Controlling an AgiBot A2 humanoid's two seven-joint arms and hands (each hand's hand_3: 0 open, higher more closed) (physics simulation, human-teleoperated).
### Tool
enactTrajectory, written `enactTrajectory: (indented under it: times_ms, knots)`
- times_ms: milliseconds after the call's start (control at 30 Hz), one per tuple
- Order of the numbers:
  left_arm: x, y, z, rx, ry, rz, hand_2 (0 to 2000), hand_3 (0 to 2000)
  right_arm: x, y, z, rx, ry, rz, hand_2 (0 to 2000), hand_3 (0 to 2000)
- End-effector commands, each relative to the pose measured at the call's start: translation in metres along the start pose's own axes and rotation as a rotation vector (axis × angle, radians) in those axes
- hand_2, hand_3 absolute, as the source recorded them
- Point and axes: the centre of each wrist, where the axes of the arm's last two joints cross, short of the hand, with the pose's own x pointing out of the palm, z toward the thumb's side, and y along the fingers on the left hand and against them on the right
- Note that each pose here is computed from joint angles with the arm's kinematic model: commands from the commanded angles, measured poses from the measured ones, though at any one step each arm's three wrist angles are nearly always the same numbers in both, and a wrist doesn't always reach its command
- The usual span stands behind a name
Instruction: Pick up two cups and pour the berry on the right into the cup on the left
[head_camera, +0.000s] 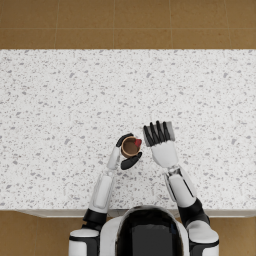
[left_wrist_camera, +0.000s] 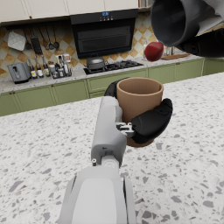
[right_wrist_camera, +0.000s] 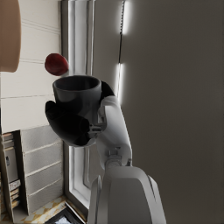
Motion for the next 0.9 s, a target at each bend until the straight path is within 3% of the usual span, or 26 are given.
enactTrajectory:
  times_ms: [33, 333, 900]
  knots:
    - [0.000, 0.000, 0.000, -0.001, 0.000, 0.000, 2000, 1280, -0.008, -0.002, -0.003, 0.019, 0.027, -0.030, 2000, 1280]
    - [-0.005, 0.000, 0.005, 0.017, -0.002, 0.025, 2000, 1280, -0.004, 0.000, -0.003, 0.056, 0.250, -0.004, 2000, 1280]
    - [-0.004, -0.003, 0.000, -0.002, -0.004, 0.020, 2000, 1280, 0.001, 0.004, -0.001, 0.048, 0.276, 0.022, 2000, 1280]
